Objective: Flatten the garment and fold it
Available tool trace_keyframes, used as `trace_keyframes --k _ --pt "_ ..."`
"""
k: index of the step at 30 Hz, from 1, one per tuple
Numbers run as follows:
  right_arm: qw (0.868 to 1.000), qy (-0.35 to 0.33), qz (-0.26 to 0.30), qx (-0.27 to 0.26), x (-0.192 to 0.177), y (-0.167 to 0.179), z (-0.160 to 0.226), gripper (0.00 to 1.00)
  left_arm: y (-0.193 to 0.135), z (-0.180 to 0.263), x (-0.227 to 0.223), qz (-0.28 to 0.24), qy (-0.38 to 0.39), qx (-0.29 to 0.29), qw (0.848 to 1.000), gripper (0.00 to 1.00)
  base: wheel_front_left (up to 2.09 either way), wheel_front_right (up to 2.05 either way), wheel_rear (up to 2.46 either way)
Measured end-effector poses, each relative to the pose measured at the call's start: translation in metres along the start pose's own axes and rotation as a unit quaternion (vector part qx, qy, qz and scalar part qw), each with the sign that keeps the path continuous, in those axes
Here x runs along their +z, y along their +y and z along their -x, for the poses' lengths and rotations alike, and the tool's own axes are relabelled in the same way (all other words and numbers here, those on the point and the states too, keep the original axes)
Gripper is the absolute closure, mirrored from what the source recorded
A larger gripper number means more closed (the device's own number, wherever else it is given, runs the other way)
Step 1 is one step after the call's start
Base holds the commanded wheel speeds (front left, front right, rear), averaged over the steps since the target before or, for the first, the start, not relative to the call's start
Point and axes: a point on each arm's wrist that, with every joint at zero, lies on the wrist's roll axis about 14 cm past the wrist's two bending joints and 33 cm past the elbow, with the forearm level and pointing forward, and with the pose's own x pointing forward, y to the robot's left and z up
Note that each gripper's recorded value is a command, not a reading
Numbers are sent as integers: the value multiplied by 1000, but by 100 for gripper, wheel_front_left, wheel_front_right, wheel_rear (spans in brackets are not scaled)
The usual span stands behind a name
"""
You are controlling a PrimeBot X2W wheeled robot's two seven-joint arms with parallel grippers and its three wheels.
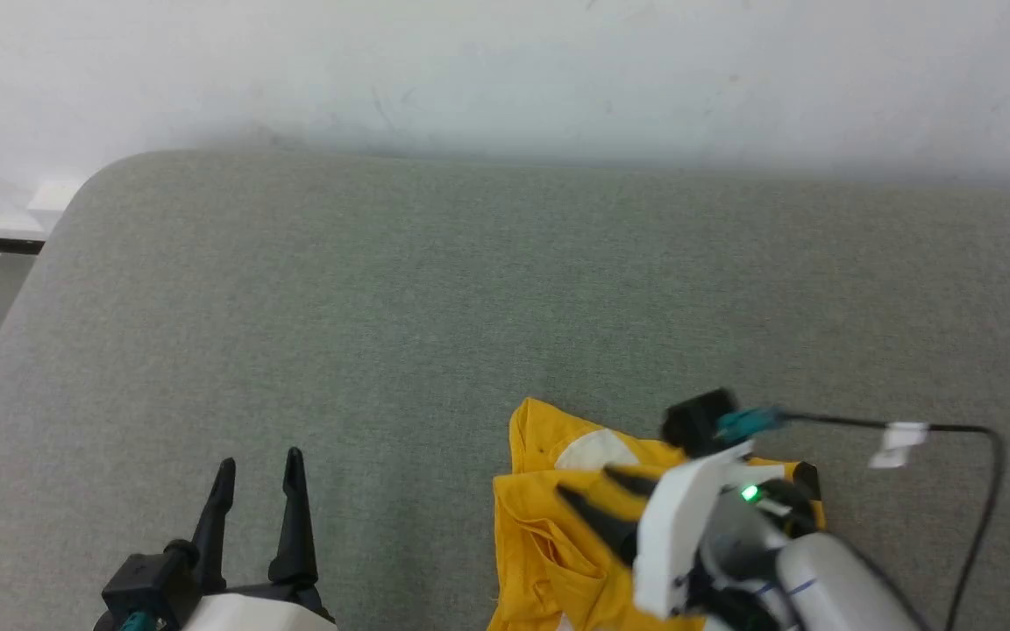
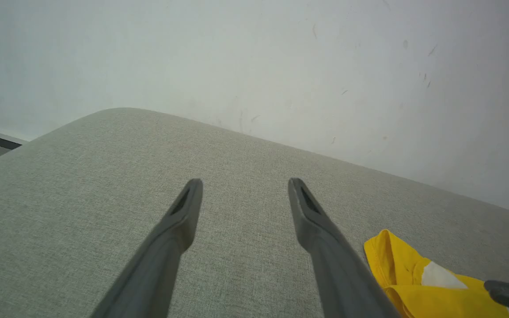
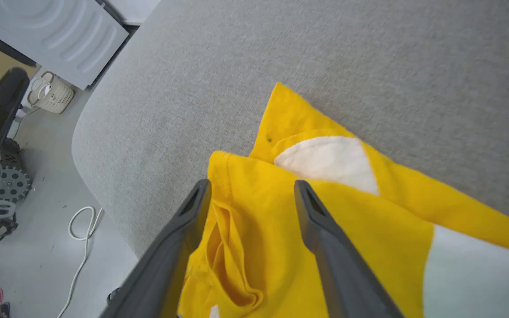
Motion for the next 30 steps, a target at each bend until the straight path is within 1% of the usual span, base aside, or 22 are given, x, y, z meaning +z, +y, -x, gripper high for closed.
trace_keyframes --k 3,6,9,12,17,19,27,28,29,30 --pt "997 -64 3 -48 33 -28 20 0 -3 -3 1 0 -2 -6 1000 0 0 0 0" --pt "988 -103 -1 -118 44 -67 49 0 -6 -6 1 0 -1 -9 1000 0 0 0 0" --pt "979 -105 -6 -177 36 -95 77 0 -8 -8 -1 -1 2 -12 1000 0 0 0 0" --pt "972 -88 -8 -220 20 -114 96 0 -9 -10 -4 -2 6 -12 1000 0 0 0 0" --pt "967 -59 -31 -248 -7 -130 106 0 -9 -11 -6 -4 9 -12 1000 0 0 0 0" --pt "966 -40 -22 -256 -17 -133 104 0 -8 -10 -6 -5 10 -11 1000 0 0 0 0" --pt "965 11 -59 -254 -57 -141 91 0 -3 -10 -1 -16 5 -9 1000 0 0 0 0" --pt "966 10 -67 -251 -58 -142 89 10 -3 -10 0 -16 6 -9 1000 0 0 0 0" --pt "966 8 -73 -249 -58 -143 87 79 -3 -10 0 -17 5 -9 1000 0 0 0 0" --pt "966 6 -76 -247 -58 -143 85 100 -2 -10 1 -17 4 -9 1000 0 0 0 0"
